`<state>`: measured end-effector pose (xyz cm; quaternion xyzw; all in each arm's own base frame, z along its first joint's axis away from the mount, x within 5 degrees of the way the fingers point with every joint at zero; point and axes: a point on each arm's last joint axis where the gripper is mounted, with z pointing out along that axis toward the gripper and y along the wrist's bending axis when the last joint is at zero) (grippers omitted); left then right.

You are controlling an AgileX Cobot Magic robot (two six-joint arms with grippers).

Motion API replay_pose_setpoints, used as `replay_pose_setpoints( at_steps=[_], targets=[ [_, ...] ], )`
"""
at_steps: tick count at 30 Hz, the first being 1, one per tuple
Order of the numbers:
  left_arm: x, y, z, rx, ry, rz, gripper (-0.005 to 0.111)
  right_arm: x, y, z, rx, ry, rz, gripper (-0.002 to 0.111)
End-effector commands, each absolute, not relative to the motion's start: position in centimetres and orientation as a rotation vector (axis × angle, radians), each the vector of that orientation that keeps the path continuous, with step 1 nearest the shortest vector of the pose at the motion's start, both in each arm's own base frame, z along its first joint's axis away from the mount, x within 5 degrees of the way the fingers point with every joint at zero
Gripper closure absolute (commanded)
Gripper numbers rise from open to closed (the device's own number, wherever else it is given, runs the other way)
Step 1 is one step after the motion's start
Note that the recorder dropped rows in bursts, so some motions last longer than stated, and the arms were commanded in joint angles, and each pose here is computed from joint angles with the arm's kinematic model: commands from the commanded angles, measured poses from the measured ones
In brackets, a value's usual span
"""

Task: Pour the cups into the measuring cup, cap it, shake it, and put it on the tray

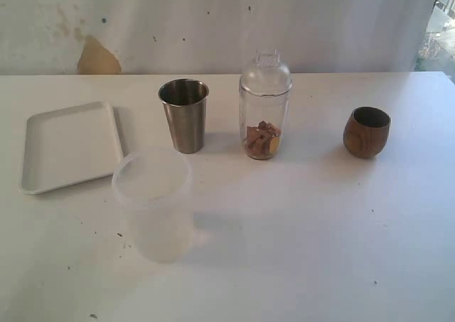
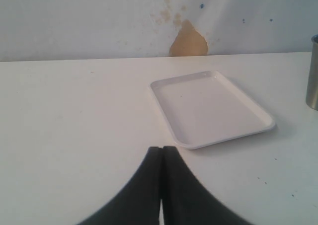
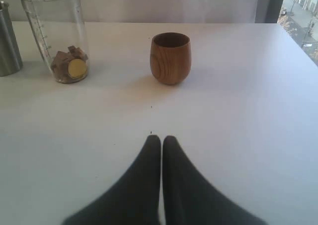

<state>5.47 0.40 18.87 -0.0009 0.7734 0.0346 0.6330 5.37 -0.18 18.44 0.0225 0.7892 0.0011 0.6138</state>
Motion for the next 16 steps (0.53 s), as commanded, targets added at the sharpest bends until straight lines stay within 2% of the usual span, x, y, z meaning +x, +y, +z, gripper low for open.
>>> replay_pose_setpoints(
  at_steps=[1, 16],
  targets=[
    [5.47, 0.38, 18.79, -0.007, 1.764, 0.073, 0.107, 5.36, -0.21, 18.28, 0.04, 1.82, -0.014, 0.107],
    [5.47, 0.38, 18.79, -0.007, 1.764, 0.073, 0.107, 5.36, -0.21, 18.28, 0.049, 1.819, -0.007, 0.107]
  ],
)
